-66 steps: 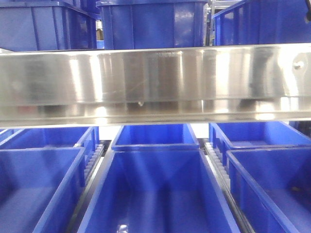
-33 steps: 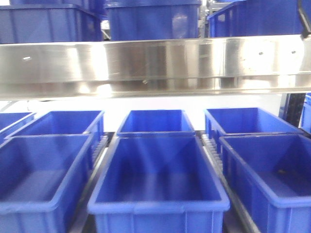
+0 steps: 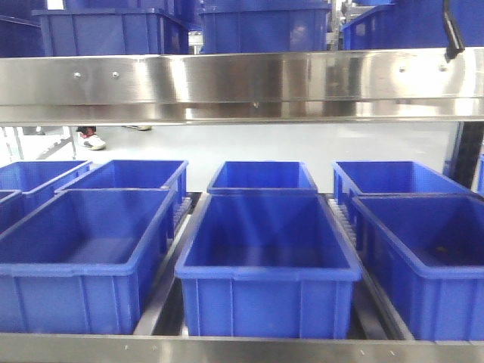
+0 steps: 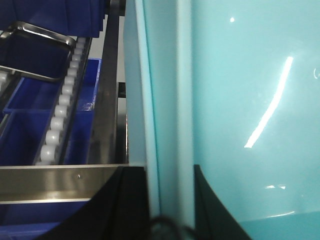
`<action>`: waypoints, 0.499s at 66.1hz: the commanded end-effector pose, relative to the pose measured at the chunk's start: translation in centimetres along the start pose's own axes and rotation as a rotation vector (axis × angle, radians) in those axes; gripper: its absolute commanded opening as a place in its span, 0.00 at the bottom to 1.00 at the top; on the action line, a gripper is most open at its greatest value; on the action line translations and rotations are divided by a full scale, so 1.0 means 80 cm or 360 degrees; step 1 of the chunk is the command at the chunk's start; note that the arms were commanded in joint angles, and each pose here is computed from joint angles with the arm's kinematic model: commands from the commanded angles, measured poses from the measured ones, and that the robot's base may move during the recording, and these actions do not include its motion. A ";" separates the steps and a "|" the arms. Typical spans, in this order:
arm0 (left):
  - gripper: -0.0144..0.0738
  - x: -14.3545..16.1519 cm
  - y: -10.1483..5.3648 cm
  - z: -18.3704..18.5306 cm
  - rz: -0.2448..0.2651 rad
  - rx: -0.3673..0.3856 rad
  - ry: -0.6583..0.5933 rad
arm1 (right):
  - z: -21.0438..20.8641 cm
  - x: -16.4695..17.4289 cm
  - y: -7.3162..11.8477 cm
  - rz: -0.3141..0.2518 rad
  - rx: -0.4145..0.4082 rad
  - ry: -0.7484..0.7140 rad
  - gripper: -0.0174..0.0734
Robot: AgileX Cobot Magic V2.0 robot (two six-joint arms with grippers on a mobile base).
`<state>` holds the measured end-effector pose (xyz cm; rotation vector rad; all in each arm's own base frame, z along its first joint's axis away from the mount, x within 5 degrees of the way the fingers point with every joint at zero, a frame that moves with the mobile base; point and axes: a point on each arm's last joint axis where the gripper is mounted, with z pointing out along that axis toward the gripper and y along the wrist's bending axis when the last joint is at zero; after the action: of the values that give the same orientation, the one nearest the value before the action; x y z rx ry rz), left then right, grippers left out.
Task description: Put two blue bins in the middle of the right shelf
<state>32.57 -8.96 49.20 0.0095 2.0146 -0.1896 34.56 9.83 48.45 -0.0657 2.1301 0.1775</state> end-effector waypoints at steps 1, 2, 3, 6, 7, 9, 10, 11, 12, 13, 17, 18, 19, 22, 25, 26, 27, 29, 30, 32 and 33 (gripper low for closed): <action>0.04 -0.023 -0.011 -0.022 -0.0048 0.0153 -0.0253 | -0.008 -0.013 0.003 -0.0009 -0.0050 -0.0152 0.01; 0.04 -0.023 -0.011 -0.022 -0.0048 0.0153 -0.0253 | -0.008 -0.013 0.003 -0.0009 -0.0050 -0.0152 0.01; 0.04 -0.023 -0.011 -0.022 -0.0048 0.0153 -0.0253 | -0.008 -0.013 0.003 -0.0009 -0.0050 -0.0152 0.01; 0.04 -0.023 -0.011 -0.022 -0.0048 0.0153 -0.0253 | -0.008 -0.013 0.003 -0.0009 -0.0050 -0.0152 0.01; 0.04 -0.023 -0.011 -0.022 -0.0048 0.0153 -0.0253 | -0.008 -0.013 0.003 -0.0009 -0.0050 -0.0152 0.01; 0.04 -0.023 -0.011 -0.022 -0.0048 0.0153 -0.0253 | -0.008 -0.013 0.003 -0.0009 -0.0050 -0.0152 0.01; 0.04 -0.023 -0.011 -0.022 -0.0048 0.0154 -0.0255 | -0.008 -0.013 0.003 -0.0009 -0.0050 -0.0152 0.01; 0.04 -0.023 -0.011 -0.022 -0.0048 0.0155 -0.0256 | -0.008 -0.013 0.003 -0.0009 -0.0050 -0.0152 0.01; 0.04 -0.023 -0.011 -0.022 -0.0048 0.0155 -0.0256 | -0.008 -0.013 0.003 -0.0009 -0.0050 -0.0152 0.01; 0.04 -0.023 -0.011 -0.022 -0.0048 0.0155 -0.0256 | -0.008 -0.013 0.003 -0.0009 -0.0050 -0.0152 0.01; 0.04 -0.023 -0.011 -0.022 -0.0048 0.0155 -0.0256 | -0.008 -0.013 0.003 -0.0009 -0.0050 -0.0152 0.01; 0.04 -0.023 -0.011 -0.022 -0.0048 0.0155 -0.0256 | -0.008 -0.013 0.003 -0.0009 -0.0050 -0.0152 0.01; 0.04 -0.023 -0.011 -0.022 -0.0048 0.0155 -0.0256 | -0.008 -0.013 0.003 -0.0009 -0.0050 -0.0152 0.01; 0.04 -0.023 -0.011 -0.022 -0.0048 0.0155 -0.0256 | -0.008 -0.013 0.003 -0.0009 -0.0050 -0.0152 0.01; 0.04 -0.023 -0.011 -0.022 -0.0048 0.0155 -0.0256 | -0.008 -0.013 0.003 -0.0009 -0.0050 -0.0152 0.01; 0.04 -0.023 -0.011 -0.022 -0.0048 0.0155 -0.0256 | -0.008 -0.013 0.003 -0.0009 -0.0050 -0.0152 0.01; 0.04 -0.023 -0.011 -0.022 -0.0048 0.0155 -0.0256 | -0.008 -0.013 0.003 -0.0009 -0.0050 -0.0152 0.01; 0.04 -0.023 -0.011 -0.022 -0.0048 0.0155 -0.0256 | -0.008 -0.013 0.003 -0.0009 -0.0050 -0.0152 0.01; 0.04 -0.023 -0.011 -0.022 -0.0048 0.0155 -0.0256 | -0.008 -0.013 0.003 -0.0009 -0.0050 -0.0152 0.01; 0.04 -0.023 -0.011 -0.022 -0.0048 0.0155 -0.0256 | -0.008 -0.013 0.003 -0.0009 -0.0050 -0.0152 0.01; 0.04 -0.023 -0.011 -0.022 -0.0048 0.0155 -0.0256 | -0.008 -0.013 0.003 -0.0009 -0.0050 -0.0152 0.01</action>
<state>32.59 -8.90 49.20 0.0095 2.0144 -0.1872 34.61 9.85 48.43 -0.0657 2.1304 0.1774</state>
